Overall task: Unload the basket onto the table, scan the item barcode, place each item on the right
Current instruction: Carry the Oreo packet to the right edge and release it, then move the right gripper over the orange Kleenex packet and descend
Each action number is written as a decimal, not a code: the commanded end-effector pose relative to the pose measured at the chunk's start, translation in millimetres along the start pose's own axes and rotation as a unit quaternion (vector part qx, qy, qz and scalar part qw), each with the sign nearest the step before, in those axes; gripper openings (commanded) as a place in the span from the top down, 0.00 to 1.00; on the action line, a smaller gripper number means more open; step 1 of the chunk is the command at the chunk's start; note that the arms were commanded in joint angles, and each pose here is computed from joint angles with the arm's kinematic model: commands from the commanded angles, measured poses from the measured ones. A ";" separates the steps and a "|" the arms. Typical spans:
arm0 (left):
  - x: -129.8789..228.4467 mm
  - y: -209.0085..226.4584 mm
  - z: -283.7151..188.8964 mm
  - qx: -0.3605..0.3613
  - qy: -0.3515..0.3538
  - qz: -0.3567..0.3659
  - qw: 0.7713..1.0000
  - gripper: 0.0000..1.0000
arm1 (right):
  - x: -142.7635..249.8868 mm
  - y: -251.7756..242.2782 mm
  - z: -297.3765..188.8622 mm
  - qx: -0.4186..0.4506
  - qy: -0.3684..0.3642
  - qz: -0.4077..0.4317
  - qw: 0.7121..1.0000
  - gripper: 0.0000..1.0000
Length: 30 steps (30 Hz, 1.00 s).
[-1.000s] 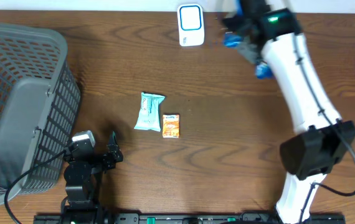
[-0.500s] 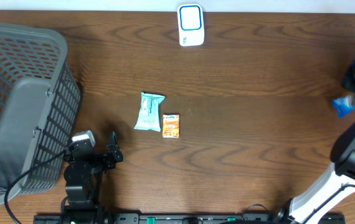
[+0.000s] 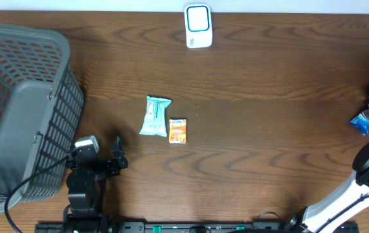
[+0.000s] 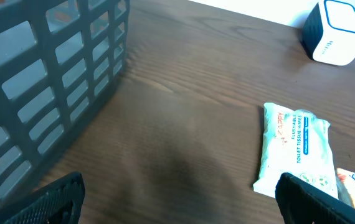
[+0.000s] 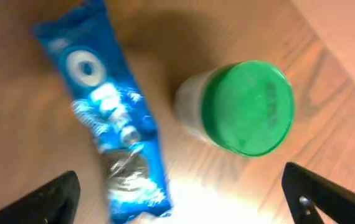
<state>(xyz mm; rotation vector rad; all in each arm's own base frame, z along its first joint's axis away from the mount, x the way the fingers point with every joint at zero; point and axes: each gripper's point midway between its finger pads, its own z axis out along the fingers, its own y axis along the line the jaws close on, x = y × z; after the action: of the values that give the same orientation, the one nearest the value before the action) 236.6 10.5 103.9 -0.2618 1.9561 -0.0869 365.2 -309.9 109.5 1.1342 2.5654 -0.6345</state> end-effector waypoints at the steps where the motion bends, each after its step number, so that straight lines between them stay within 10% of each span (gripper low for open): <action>1: 12.4 6.1 3.2 -0.012 0.013 0.004 1.000 0.02 | -27.4 52.4 -58.2 -0.121 -0.034 -0.005 0.992 0.01; 6: 12.4 6.1 3.2 -0.012 0.013 0.004 1.000 0.02 | 1.5 144.0 -148.0 -0.308 0.001 -0.070 0.949 0.01; 13: 12.4 6.1 3.2 -0.012 0.013 0.004 1.000 0.02 | 141.3 274.1 -260.6 -0.513 0.107 -0.264 0.810 0.01; 20: 12.4 6.1 3.2 -0.012 0.013 0.004 1.000 0.02 | 312.9 304.4 -281.3 -0.473 0.070 -0.622 0.620 0.01; 26: 12.4 6.1 3.2 -0.012 0.013 0.004 1.000 0.02 | 408.9 303.0 -274.8 -0.383 0.055 -0.738 0.553 0.02; 30: 12.4 6.1 3.2 -0.012 0.013 0.004 1.000 0.02 | 447.4 315.6 -280.1 -0.356 0.024 -0.734 0.578 0.56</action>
<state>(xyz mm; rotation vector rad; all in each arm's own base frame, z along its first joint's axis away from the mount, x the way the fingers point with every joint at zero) 236.6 10.4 103.9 -0.2614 1.9562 -0.0871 290.7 293.3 88.4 -1.4781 2.6971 0.4779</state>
